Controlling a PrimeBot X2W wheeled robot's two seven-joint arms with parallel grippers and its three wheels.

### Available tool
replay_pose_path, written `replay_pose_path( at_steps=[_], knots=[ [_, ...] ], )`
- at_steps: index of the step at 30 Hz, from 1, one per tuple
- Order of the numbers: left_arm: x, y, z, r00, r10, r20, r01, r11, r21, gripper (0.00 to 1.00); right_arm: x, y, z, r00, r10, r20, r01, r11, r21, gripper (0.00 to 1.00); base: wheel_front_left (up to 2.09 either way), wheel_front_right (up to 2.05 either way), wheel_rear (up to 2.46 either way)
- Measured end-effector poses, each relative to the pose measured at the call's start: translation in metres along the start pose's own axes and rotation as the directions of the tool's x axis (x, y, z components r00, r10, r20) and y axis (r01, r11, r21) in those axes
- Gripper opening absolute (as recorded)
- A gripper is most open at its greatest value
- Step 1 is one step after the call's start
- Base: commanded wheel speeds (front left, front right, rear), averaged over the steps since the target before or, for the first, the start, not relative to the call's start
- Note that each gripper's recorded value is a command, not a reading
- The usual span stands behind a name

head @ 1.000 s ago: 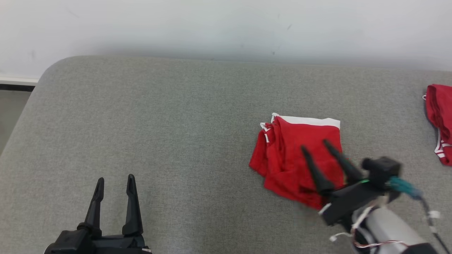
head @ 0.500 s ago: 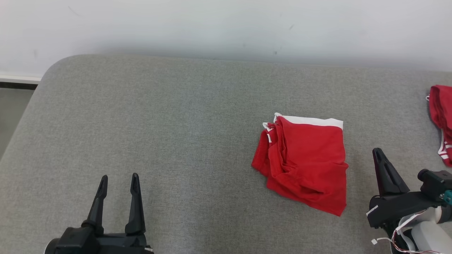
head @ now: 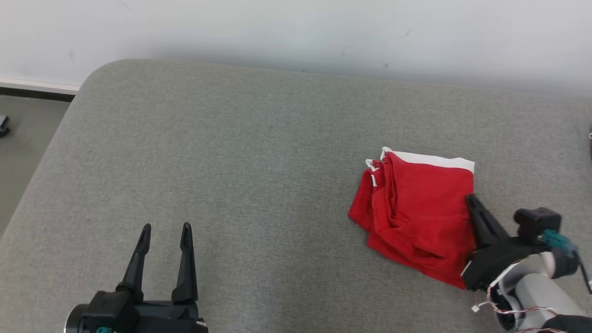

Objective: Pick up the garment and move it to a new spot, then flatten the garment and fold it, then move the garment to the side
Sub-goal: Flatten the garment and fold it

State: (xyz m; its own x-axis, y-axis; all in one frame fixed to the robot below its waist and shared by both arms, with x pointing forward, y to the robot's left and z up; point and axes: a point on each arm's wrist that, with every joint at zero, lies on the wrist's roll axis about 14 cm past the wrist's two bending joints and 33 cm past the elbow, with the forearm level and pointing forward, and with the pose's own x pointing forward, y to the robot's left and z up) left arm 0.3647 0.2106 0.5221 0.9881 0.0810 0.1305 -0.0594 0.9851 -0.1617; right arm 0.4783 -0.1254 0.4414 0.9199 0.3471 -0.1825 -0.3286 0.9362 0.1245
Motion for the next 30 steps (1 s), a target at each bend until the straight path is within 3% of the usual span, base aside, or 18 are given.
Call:
replay_pose_path(
  at_steps=[6,18,23,30],
  knots=[
    [-0.004,0.005,-0.003,1.0,0.017,-0.012,-0.017,1.0,0.003,1.0,0.009,0.031,-0.023,0.996,0.058,-0.064,-0.057,0.998,0.013,0.0,0.0,0.0,0.0],
    [-0.009,0.015,0.0,0.999,0.048,-0.009,-0.048,0.999,0.006,1.0,0.02,0.135,-0.032,0.964,0.261,-0.054,-0.256,0.963,0.089,0.0,0.0,0.0,0.0],
    [-0.007,0.016,0.0,0.999,0.052,-0.008,-0.052,0.999,0.004,1.0,0.022,0.152,-0.028,0.955,0.295,-0.038,-0.29,0.952,0.093,0.0,0.0,0.0,0.0],
    [-0.001,0.007,-0.001,1.0,0.022,-0.005,-0.022,1.0,0.0,1.0,0.018,0.136,0.031,0.952,0.265,0.15,-0.277,0.959,0.064,0.0,0.0,0.0,0.0]
  ],
)
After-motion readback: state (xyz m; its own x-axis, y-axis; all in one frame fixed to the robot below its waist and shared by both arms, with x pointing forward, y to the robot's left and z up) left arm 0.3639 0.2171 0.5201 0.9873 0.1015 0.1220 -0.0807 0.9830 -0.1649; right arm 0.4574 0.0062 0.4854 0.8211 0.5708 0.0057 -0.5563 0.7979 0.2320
